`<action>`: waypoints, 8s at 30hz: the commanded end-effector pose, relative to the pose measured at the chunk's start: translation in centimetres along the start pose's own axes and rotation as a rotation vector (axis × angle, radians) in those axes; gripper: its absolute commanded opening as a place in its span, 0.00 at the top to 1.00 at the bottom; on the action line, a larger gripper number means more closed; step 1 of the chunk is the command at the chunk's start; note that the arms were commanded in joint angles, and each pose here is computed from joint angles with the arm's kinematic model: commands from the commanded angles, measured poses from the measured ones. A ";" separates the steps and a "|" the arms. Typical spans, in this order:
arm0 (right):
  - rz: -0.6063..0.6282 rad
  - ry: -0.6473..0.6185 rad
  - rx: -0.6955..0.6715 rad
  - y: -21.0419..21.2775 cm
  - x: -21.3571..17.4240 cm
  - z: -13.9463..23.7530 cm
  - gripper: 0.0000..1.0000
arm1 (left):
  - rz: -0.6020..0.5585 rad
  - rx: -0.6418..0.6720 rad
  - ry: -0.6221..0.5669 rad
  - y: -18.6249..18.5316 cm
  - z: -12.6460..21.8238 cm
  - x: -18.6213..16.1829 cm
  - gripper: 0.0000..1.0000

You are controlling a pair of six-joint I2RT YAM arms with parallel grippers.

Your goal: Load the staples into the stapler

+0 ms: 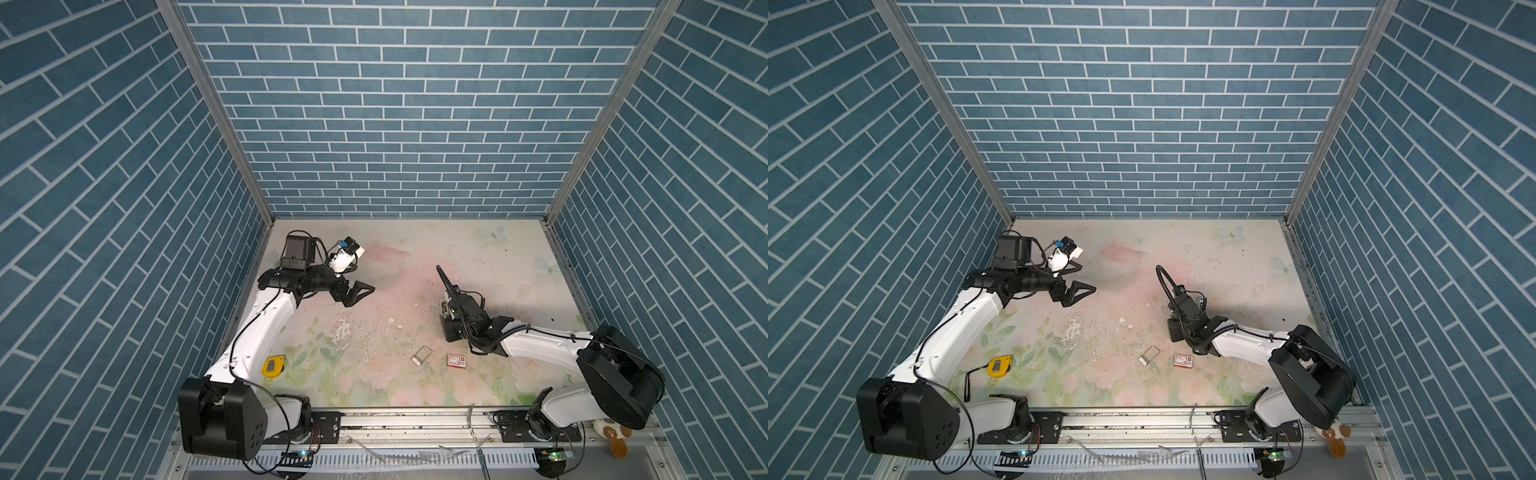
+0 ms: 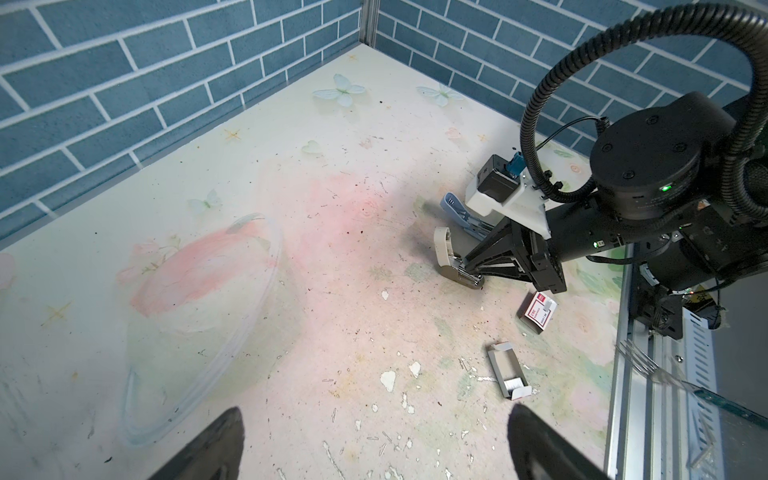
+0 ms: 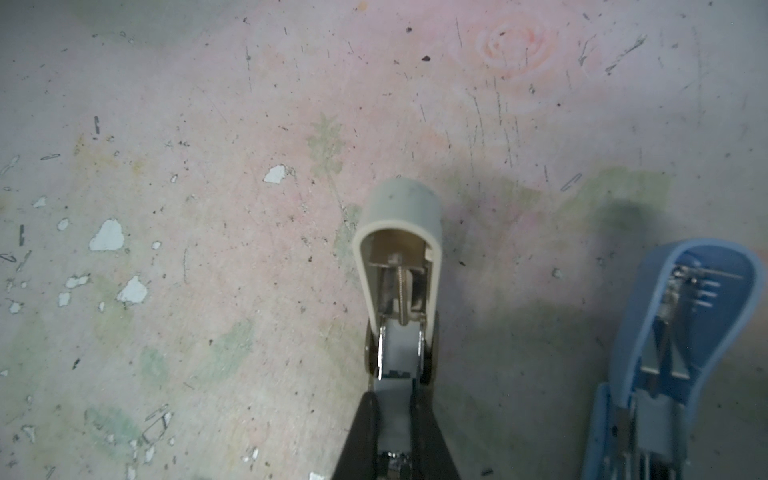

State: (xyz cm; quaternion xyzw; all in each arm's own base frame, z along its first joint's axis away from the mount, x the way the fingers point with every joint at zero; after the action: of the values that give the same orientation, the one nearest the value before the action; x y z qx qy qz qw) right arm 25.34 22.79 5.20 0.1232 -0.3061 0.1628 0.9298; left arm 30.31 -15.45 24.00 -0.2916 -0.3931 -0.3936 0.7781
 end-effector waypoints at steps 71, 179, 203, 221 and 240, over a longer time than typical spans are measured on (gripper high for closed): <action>-0.031 0.034 -0.025 -1.0 -1.8 0.2 0.81 | 0.002 -0.021 0.001 -0.7 0.0 -0.4 0.00; -0.032 0.097 0.052 -0.5 0.2 0.8 0.57 | -0.012 -0.002 0.013 -0.5 0.3 -0.2 0.00; 0.121 0.161 0.146 7.1 -3.6 4.7 0.80 | -0.024 0.021 0.105 -1.0 0.9 -2.2 0.00; 0.200 0.216 0.192 10.9 -5.6 3.0 0.80 | -0.009 0.059 0.117 -0.4 0.8 -2.7 0.00; 0.257 0.242 0.176 11.9 -5.4 2.4 0.79 | -0.004 0.048 0.113 -0.6 0.6 -3.0 0.00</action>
State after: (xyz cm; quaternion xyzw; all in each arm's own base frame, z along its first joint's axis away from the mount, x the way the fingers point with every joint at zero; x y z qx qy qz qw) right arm 15.62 30.89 5.56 0.1412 -0.1988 0.3117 0.9184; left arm 28.83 -13.94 21.56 -0.2446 -0.3532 -0.3994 0.8099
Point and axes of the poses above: each gripper's point midway between its finger pads, its own z axis back along the fingers, its own y axis along the line the jaws close on, x = y × z, the point moved 1 cm from there along z, back along the fingers
